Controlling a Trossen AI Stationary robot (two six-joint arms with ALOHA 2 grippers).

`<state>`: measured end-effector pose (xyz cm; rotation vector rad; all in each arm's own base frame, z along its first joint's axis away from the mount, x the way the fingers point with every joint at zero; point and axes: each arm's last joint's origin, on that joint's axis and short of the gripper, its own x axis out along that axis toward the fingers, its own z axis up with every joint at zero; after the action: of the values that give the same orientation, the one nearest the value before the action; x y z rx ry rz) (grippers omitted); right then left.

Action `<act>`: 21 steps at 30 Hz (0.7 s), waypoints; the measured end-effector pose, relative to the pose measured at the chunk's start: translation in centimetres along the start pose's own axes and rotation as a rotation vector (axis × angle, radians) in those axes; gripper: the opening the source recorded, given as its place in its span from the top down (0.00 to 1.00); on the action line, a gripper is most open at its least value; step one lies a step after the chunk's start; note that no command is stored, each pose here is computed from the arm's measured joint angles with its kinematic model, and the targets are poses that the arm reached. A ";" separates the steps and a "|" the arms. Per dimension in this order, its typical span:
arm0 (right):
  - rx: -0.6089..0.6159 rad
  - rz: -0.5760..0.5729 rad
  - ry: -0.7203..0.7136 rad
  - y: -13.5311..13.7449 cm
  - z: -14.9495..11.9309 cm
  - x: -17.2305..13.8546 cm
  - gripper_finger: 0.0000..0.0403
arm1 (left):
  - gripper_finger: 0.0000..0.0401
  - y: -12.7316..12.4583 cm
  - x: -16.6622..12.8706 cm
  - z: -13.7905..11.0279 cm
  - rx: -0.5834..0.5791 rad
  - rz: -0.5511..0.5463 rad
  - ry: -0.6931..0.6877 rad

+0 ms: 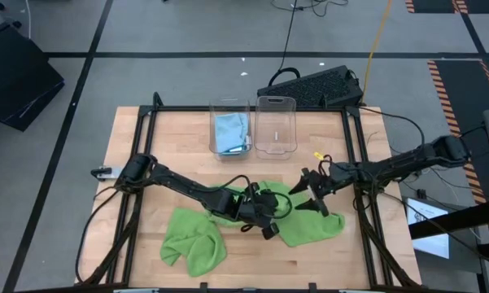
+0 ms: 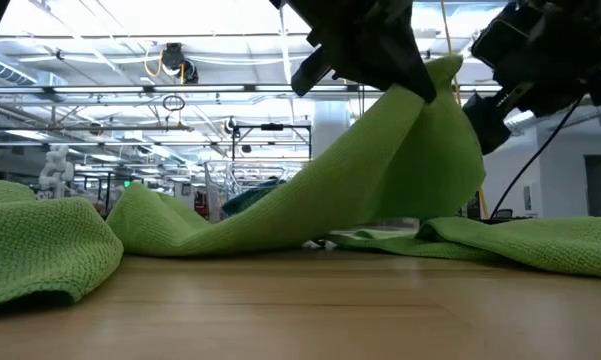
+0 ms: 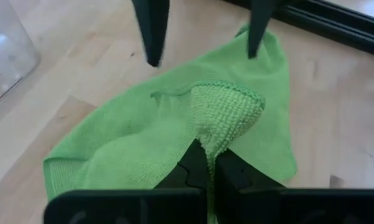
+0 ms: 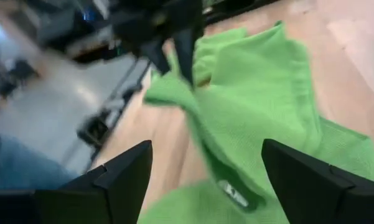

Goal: Fold microfiber towels
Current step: Fold the top left green microfiber towel

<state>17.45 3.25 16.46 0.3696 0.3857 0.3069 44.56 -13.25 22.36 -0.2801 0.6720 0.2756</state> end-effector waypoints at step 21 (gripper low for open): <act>-0.417 -0.090 0.212 -0.2 -3.2 2.2 0.20 | 0.99 0.4 0.2 0.0 -0.015 -0.025 0.042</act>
<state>18.12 4.82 12.89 -0.0907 0.5319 0.3307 44.57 -12.85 22.19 -0.3093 0.7075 0.2515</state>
